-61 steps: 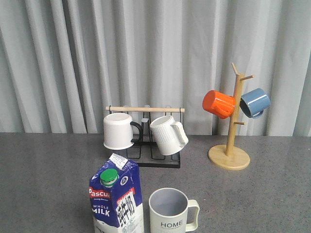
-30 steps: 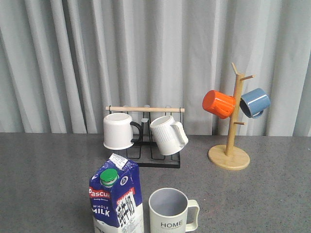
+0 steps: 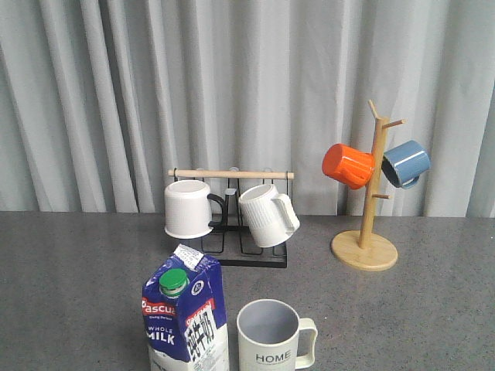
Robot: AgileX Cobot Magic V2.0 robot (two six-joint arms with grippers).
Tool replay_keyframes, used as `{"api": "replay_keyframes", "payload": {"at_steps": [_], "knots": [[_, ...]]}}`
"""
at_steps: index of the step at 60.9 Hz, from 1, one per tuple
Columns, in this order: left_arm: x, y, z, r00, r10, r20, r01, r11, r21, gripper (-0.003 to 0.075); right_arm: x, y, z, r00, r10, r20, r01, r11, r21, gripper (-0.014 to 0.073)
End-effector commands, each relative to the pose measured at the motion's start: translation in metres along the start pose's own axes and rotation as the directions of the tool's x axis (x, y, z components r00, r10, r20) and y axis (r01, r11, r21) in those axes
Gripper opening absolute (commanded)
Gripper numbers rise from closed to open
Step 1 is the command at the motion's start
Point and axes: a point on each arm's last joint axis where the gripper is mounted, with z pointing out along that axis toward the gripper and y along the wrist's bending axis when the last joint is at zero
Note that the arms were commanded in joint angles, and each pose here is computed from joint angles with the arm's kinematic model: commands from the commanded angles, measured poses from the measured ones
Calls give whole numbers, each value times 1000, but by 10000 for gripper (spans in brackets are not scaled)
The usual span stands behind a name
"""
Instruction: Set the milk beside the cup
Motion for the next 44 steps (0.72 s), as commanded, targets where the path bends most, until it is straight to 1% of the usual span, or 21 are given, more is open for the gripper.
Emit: {"api": "replay_keyframes", "payload": {"at_steps": [1,44], "knots": [[2,0,-1,999,-11,53,11,1000,-2,-7,-3,1,-1,998,-4,66,5,1000,-6,-5],[2,0,-1,999,-11,53,11,1000,-2,-7,-4,1,-1,997,-7,73,8,1000,-7,-5]]}}
